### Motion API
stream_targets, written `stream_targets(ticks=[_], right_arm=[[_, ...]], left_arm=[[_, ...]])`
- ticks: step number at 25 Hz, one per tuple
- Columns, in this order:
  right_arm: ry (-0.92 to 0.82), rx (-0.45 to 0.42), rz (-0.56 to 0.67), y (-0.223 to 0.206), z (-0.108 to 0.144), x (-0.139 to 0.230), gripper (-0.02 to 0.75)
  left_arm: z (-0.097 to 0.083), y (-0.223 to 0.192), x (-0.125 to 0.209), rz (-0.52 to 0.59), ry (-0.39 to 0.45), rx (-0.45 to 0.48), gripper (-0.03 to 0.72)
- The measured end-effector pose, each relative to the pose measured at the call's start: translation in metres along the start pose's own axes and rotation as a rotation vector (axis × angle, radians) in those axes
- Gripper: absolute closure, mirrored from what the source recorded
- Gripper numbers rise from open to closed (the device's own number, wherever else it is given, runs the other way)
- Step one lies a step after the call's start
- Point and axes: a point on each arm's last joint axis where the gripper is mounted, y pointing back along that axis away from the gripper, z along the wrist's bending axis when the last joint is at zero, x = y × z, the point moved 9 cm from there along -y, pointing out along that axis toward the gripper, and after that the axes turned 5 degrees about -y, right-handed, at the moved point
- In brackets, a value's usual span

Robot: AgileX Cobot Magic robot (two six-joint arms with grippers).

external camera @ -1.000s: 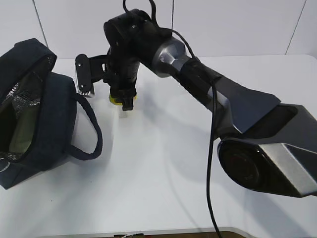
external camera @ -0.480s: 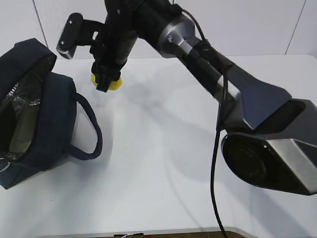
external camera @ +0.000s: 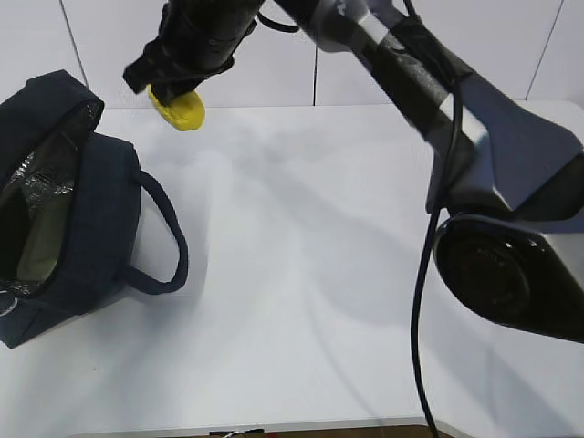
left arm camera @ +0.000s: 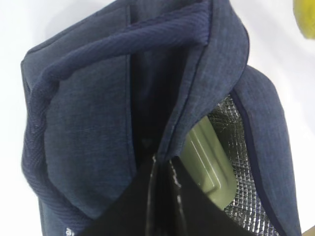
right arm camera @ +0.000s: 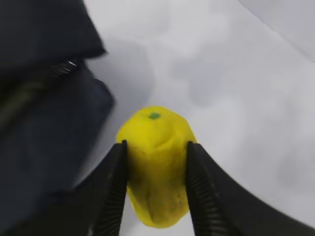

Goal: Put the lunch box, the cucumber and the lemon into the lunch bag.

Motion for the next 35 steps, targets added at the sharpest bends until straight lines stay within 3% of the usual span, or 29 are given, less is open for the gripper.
stream_targets(ticks=[9, 17, 27, 35], right_arm=[[-0.24, -0.388, -0.079, 0.037, 0.066, -0.028, 0.445], [-0.402, -0.591, -0.065, 0.054, 0.096, -0.038, 0.445], [-0.414, -0.642, -0.053, 0.055, 0.104, -0.037, 0.445], [-0.337, -0.62, -0.06, 0.048, 0.102, -0.033, 0.446]], left_arm=[[0.0, 0.0, 0.0, 0.0, 0.0, 0.0, 0.7], [0.0, 0.0, 0.0, 0.002, 0.0, 0.001, 0.7], [-0.001, 0.0, 0.001, 0.006, 0.0, 0.005, 0.7], [-0.001, 0.0, 0.001, 0.008, 0.0, 0.006, 0.7]])
